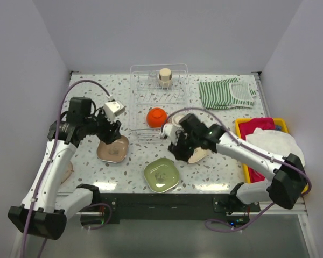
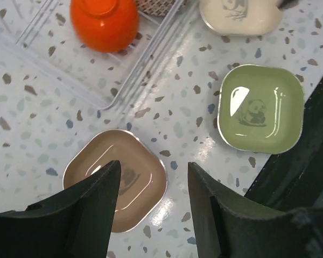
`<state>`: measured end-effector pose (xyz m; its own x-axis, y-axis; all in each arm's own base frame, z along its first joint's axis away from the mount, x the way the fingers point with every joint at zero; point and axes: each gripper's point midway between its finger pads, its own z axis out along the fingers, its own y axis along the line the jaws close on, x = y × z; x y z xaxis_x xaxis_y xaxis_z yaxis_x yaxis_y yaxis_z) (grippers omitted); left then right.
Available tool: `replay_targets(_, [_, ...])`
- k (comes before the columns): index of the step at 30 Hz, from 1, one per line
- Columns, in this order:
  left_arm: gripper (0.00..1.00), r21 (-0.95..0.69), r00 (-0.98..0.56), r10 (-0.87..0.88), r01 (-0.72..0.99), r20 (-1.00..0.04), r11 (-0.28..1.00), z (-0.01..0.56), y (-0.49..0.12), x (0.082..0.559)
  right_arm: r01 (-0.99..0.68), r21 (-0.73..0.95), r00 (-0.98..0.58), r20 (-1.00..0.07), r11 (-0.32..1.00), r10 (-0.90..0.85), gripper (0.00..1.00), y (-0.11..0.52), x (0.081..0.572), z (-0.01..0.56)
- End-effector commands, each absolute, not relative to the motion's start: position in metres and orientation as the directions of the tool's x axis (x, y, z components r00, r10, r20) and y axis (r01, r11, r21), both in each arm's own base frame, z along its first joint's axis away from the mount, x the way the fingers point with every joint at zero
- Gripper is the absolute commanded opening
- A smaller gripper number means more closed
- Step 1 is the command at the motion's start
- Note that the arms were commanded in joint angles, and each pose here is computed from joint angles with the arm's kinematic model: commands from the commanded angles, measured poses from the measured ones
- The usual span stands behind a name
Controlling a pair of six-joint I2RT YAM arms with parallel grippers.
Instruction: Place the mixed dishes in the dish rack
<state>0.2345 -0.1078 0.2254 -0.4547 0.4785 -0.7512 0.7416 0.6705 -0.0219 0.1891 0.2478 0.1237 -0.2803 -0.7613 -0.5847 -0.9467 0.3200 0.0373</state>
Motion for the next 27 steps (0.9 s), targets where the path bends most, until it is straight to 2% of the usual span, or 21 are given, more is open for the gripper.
replay_targets(1, [0.57,-0.110,-0.388,0.525,0.868,-0.757,0.483,0.230,-0.160,0.205,-0.665,0.242,-0.674,-0.601,0.707,-0.429,0.55,0.197,0.248,0.173])
replay_targets(5, [0.57,-0.150,-0.393,0.591,0.896,-0.705,0.417,0.203,-0.198,0.205,-0.367,0.347,-0.848,-0.505,0.863,-0.158,0.60,0.144,0.286,0.181])
replay_targets(6, [0.56,-0.167,-0.399,0.597,0.899,-0.696,0.405,0.201,-0.207,0.201,-0.257,0.372,-0.870,-0.492,0.892,-0.046,0.60,0.125,0.301,0.187])
replay_targets(10, [0.56,-0.181,-0.309,0.704,0.950,-0.639,0.253,0.179,-0.258,0.157,-0.104,0.329,-0.822,-0.560,0.939,0.105,0.65,0.078,0.330,0.209])
replay_targets(15, [0.55,-0.256,-0.353,0.731,0.935,-0.584,0.247,0.153,-0.296,0.125,-0.084,0.306,-0.772,-0.622,0.948,0.132,0.67,0.057,0.335,0.228])
replay_targets(19, [0.56,-0.272,-0.330,0.770,0.939,-0.546,0.210,0.139,-0.320,0.093,-0.093,0.302,-0.747,-0.651,0.949,0.134,0.68,0.057,0.326,0.234])
replay_targets(27, [0.56,-0.314,-0.434,0.822,0.891,-0.369,0.329,0.089,-0.322,0.057,-0.113,0.291,-0.711,-0.691,0.950,0.127,0.69,0.056,0.308,0.241])
